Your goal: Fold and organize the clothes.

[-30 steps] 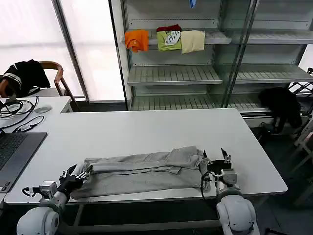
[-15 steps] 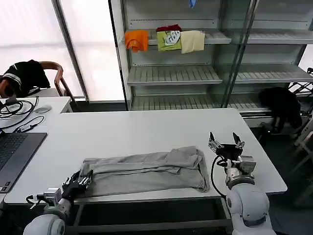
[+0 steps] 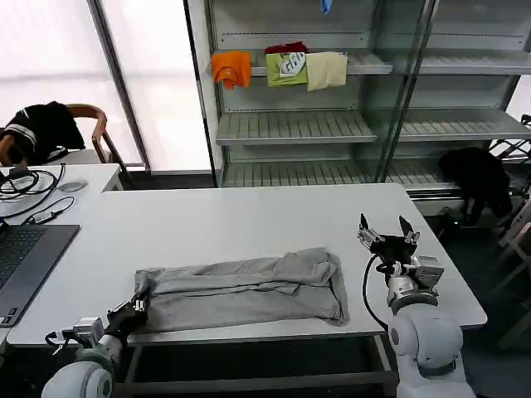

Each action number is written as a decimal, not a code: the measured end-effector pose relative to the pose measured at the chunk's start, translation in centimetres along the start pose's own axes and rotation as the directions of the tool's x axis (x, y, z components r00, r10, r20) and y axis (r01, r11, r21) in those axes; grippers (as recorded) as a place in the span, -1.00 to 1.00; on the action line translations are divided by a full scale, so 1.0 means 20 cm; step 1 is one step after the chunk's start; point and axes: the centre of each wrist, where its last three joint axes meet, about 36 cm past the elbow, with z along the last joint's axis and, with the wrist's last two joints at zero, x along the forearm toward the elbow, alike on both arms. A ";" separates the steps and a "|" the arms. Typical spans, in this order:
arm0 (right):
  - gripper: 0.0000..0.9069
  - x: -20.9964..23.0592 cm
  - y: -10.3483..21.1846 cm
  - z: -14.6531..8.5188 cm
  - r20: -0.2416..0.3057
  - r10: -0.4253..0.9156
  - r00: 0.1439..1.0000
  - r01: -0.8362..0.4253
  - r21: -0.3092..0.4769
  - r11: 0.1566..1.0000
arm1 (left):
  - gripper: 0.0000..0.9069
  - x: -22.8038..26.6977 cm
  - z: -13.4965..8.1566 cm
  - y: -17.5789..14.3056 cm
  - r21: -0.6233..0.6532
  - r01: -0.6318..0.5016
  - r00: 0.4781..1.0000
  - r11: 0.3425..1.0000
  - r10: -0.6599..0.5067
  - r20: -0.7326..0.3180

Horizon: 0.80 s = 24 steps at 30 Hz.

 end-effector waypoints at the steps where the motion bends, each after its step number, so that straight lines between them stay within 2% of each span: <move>1: 1.00 0.00 0.00 0.00 -0.001 0.000 1.000 0.000 0.000 1.000 | -1.00 0.00 -0.01 0.01 -0.005 0.003 1.000 1.000 -0.003 0.005; 8: 1.00 -0.05 -0.02 0.04 -0.026 -0.029 0.999 0.029 0.011 1.000 | -1.00 0.00 -0.12 0.17 -0.105 0.047 0.996 0.993 -0.039 0.074; 15: 1.00 -0.15 -0.03 0.14 -0.046 -0.106 0.993 0.107 0.032 0.994 | -1.00 0.01 -0.36 0.49 -0.251 0.128 0.985 0.959 -0.093 0.144; 19: 1.00 -0.21 -0.01 0.21 -0.053 -0.136 0.989 0.138 0.032 0.990 | -1.00 0.05 -0.53 0.64 -0.326 0.179 0.975 0.928 -0.123 0.186; 24: 1.00 -0.25 0.02 0.29 -0.075 -0.154 0.985 0.156 0.024 0.988 | -1.00 0.10 -0.66 0.70 -0.380 0.200 0.969 0.903 -0.126 0.211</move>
